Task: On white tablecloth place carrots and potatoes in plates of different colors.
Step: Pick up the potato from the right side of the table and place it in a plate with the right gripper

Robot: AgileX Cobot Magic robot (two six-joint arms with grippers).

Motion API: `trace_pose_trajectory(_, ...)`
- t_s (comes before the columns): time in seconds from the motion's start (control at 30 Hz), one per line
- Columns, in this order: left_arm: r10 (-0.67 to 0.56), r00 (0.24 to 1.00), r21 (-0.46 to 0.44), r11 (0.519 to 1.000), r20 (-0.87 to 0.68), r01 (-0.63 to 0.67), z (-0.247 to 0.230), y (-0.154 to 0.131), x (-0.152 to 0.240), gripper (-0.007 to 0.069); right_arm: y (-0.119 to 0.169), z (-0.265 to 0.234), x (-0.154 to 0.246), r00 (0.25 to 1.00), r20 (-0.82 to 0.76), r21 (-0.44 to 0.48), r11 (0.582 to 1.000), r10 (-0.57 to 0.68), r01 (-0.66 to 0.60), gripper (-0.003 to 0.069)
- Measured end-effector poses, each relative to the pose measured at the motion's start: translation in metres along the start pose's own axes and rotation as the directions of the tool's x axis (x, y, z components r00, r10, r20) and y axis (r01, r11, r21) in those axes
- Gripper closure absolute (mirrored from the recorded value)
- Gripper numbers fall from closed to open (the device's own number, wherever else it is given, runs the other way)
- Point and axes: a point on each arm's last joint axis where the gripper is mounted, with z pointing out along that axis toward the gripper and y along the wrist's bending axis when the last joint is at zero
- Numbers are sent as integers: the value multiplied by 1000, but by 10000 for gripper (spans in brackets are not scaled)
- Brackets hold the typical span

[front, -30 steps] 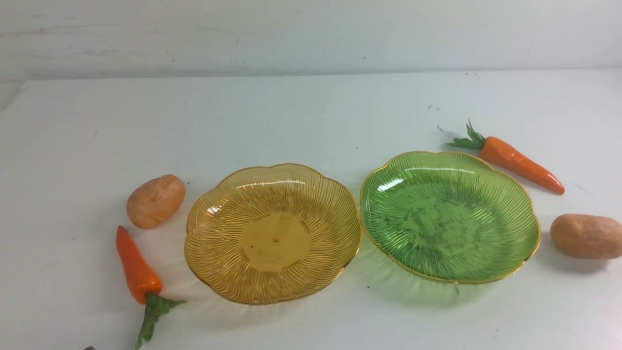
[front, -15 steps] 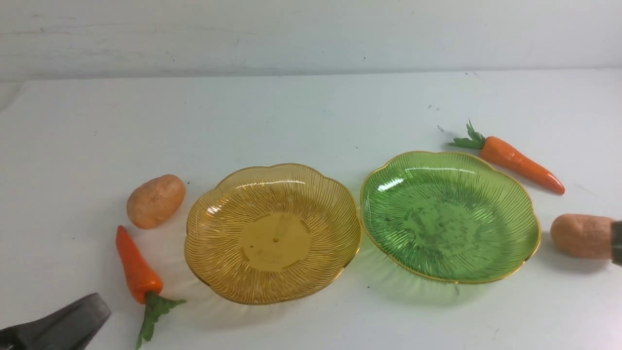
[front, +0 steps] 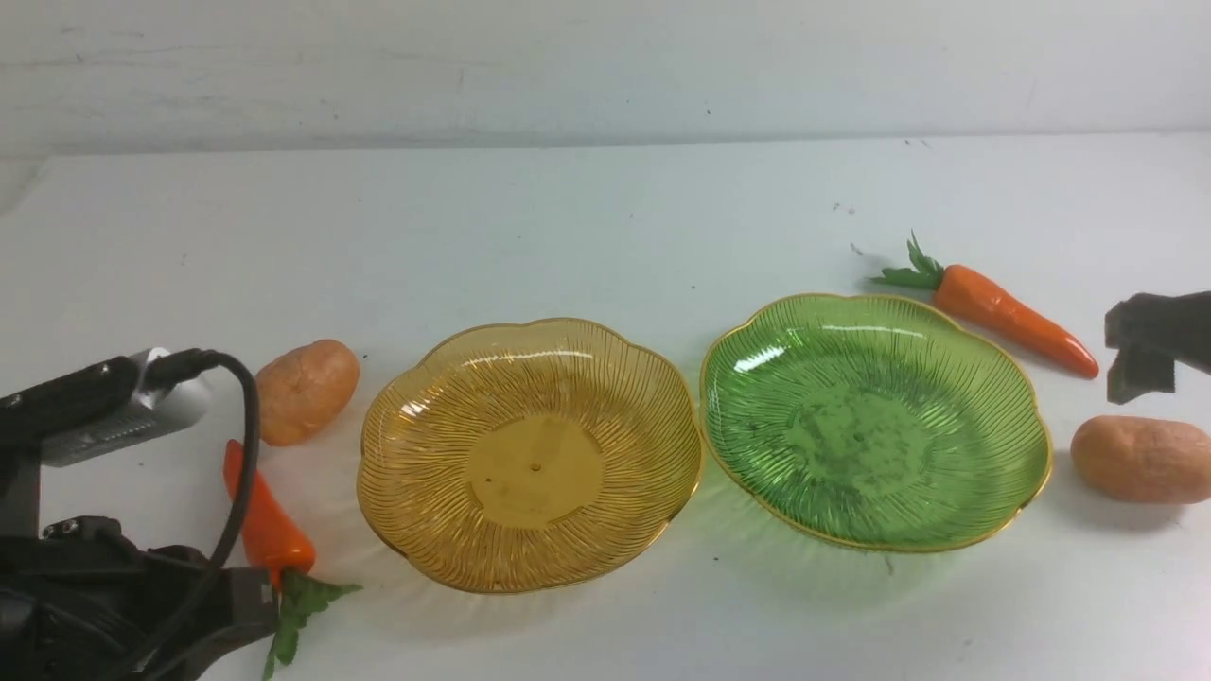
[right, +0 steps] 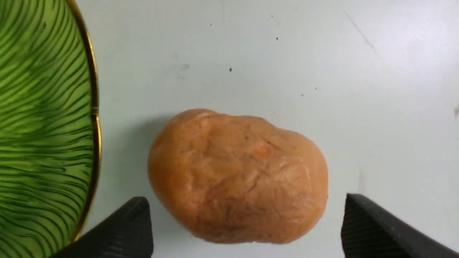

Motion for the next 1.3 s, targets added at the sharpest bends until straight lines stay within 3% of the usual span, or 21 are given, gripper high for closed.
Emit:
trace_pose_trajectory(0.23, 0, 1000, 0, 1000, -8, 0, 0, 0, 0, 561, 7, 39, -13, 922, -132, -33, 931, -364, 363, 40)
trace_pose_trajectory(0.4, 0, 1000, 0, 1000, -8, 0, 0, 0, 0, 554, 7, 45, -15, 870, -164, -53, 885, -464, 462, 84)
trace_pose_trajectory(0.93, 11, 1000, 0, 1000, -8, -11, 0, 0, 0, 554, 6, 43, -14, 852, -213, -45, 876, -478, 480, 97)
trace_pose_trajectory(1.07, 23, 1000, 1, 1000, -8, -23, 0, 0, 0, 554, 2, 28, -17, 865, -238, -31, 894, -441, 447, 106)
trace_pose_trajectory(1.23, 34, 999, 1, 999, -8, -34, 0, 0, 0, 554, -4, -12, -35, 921, -112, 20, 925, -374, 378, 106)
trace_pose_trajectory(1.3, 40, 999, 1, 999, -8, -40, 0, 0, 0, 554, -3, -30, -41, 942, -52, 2, 943, -331, 332, 110)
